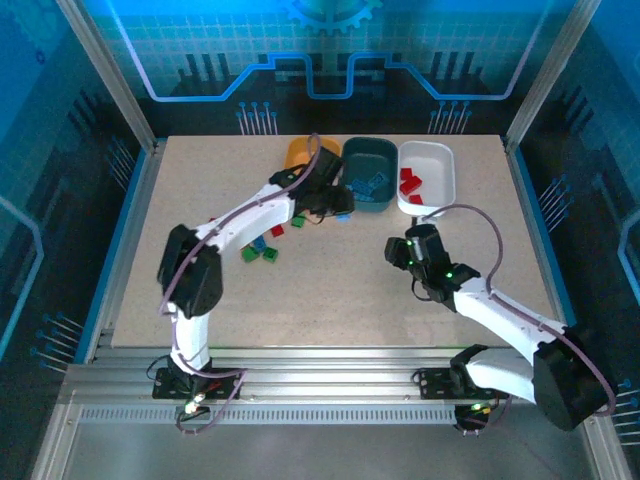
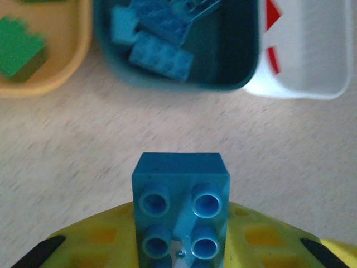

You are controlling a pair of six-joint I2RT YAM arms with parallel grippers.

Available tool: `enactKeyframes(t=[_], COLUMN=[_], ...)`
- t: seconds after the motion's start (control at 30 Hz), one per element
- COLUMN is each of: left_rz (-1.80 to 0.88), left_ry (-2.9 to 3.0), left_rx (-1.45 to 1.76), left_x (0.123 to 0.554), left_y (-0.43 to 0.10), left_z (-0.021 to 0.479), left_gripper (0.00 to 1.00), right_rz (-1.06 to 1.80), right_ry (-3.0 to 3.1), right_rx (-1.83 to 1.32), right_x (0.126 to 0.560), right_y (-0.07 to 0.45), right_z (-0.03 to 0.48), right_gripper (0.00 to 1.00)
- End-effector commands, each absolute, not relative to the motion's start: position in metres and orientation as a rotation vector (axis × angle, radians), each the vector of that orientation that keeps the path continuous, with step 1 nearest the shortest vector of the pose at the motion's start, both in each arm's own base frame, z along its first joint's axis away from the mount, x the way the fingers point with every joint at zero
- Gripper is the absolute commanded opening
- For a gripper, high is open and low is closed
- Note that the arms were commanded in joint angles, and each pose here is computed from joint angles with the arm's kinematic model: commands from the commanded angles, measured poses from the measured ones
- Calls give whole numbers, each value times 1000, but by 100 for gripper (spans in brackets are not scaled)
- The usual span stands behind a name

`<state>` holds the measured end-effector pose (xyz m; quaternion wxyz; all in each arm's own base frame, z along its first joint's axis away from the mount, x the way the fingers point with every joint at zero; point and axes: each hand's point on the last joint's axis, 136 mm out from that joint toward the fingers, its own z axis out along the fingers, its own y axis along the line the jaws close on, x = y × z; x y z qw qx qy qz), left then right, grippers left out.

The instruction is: Sort the legos into containers by color

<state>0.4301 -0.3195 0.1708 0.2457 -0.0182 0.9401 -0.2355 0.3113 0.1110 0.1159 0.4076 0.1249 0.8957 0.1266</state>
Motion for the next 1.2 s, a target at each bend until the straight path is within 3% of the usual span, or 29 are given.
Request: enactKeyframes(t=[0.0, 0.23, 0.4, 0.7, 0.8, 0.97, 1.03, 1.17], left_rz=[-715, -633, -679, -786, -804, -887, -955, -1046], left_ry=[2519, 2448, 2427, 2423, 2409, 2375, 2330, 2225], left_rx=[75, 126, -9, -38, -19, 25, 52, 109], left_x=[452, 519, 556, 572, 572, 563, 557, 530], left_y=[-348, -371, -363, -363, -366, -375, -380, -375], left_z=[180, 159, 135, 120, 126, 157, 187, 260], left_gripper=[23, 24, 25, 30, 45, 87, 96, 99], right_rz=[378, 371, 374, 381, 388, 395, 391, 372], right_ry=[2238, 2248, 2237, 2224, 2231, 2242, 2238, 2221], right_rx=[438, 451, 447, 436, 427, 409, 399, 362], right_x=[311, 315, 314, 313, 314, 315, 315, 314], right_y=[99, 97, 97, 97, 99, 103, 103, 106], right_z=[112, 106, 111, 114, 113, 113, 115, 121], right_gripper=[54, 55, 55, 56, 56, 58, 58, 58])
